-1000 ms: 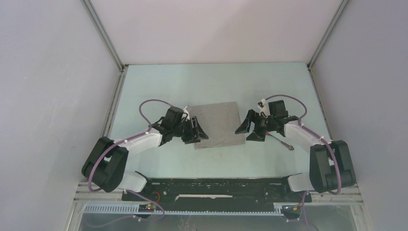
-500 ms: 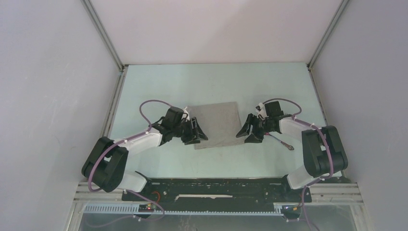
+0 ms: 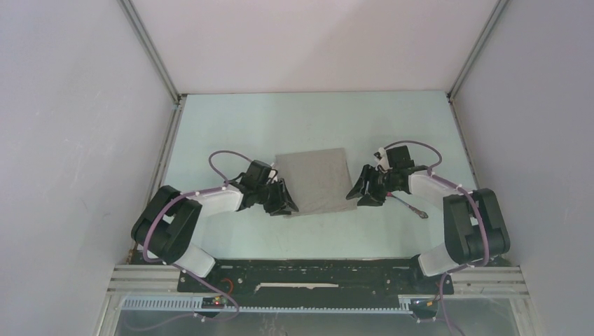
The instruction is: Fold the napkin into a case and place the utensils inside
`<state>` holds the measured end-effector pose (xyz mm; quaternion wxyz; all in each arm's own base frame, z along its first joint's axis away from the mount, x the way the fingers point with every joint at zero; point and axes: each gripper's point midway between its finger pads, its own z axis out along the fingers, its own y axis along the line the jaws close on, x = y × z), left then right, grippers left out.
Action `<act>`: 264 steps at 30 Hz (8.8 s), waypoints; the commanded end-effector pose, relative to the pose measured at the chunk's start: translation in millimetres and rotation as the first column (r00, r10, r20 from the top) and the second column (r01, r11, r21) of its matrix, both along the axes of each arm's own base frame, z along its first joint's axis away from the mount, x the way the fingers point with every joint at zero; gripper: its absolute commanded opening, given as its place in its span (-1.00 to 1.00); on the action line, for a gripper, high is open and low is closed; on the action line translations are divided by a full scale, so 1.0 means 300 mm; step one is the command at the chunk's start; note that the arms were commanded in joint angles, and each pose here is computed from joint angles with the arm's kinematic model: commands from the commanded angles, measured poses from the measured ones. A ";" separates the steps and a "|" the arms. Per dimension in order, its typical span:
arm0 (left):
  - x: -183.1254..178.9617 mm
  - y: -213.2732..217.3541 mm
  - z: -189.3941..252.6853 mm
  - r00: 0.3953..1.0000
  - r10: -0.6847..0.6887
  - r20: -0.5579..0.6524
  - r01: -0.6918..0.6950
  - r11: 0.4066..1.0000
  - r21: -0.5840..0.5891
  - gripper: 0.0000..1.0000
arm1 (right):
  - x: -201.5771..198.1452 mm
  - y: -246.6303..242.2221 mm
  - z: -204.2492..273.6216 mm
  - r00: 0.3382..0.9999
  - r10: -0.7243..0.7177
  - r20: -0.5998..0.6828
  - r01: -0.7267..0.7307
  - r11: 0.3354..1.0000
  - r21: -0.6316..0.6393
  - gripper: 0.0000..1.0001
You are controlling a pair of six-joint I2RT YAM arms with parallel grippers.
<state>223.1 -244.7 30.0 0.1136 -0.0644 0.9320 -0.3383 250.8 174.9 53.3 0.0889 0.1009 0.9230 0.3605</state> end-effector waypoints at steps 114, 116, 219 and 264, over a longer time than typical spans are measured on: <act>-0.068 0.135 -0.054 0.981 0.172 0.094 -0.177 0.983 0.042 -0.86 | 0.586 0.807 0.067 0.925 0.247 0.287 -0.327 0.904 0.276 -1.00; -0.068 0.135 -0.056 0.981 0.172 0.092 -0.177 0.983 0.044 -0.87 | 0.591 0.810 0.058 0.926 0.247 0.284 -0.326 0.904 0.276 -1.00; 0.100 0.046 0.175 0.978 0.087 0.187 -0.069 0.992 -0.105 -0.37 | 0.765 0.193 0.249 0.958 0.039 0.285 -0.141 0.927 0.346 0.73; 0.681 0.144 0.224 0.922 0.238 0.305 -0.254 0.967 0.014 -0.28 | 0.536 0.403 0.155 0.961 0.176 0.214 -0.243 0.907 0.345 0.74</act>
